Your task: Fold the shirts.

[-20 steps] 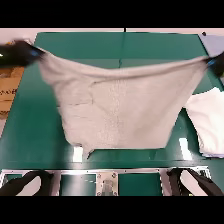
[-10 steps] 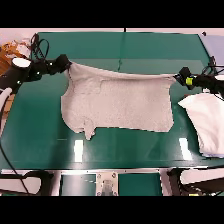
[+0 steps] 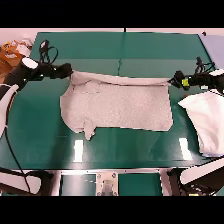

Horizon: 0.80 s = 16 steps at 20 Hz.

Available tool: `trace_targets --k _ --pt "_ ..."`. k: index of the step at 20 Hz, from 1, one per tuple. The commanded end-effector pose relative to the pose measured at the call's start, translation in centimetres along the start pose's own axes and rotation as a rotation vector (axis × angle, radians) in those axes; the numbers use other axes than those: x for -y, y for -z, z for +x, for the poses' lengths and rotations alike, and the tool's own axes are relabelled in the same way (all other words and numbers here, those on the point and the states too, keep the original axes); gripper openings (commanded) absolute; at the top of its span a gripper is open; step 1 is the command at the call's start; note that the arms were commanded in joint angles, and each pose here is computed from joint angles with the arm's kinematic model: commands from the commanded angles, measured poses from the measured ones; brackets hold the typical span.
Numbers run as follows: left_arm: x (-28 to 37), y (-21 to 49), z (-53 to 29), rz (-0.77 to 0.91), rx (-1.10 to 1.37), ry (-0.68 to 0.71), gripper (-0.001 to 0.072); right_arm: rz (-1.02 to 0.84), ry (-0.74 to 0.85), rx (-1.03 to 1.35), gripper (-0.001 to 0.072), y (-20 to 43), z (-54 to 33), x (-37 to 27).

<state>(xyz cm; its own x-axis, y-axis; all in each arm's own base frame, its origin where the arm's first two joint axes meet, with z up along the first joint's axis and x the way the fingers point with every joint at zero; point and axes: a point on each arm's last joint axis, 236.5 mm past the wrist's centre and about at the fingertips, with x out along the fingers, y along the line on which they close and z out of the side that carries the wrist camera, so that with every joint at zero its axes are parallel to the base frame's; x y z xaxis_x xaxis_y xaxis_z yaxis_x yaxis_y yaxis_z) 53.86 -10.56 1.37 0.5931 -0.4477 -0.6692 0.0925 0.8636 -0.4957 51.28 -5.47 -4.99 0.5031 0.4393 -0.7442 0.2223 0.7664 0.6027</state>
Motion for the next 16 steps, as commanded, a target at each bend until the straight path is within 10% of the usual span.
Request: trace_targets --k 1,16 --pt "-2.9 4.2 -0.1 0.043 -0.180 -0.103 0.0020 -0.041 0.134 -0.175 0.0008 4.2 -0.2 3.6" --pt "-2.4 9.0 0.0 0.006 -0.373 -0.052 0.0020 0.002 0.101 -0.260 0.0009 6.2 -0.8 3.1"
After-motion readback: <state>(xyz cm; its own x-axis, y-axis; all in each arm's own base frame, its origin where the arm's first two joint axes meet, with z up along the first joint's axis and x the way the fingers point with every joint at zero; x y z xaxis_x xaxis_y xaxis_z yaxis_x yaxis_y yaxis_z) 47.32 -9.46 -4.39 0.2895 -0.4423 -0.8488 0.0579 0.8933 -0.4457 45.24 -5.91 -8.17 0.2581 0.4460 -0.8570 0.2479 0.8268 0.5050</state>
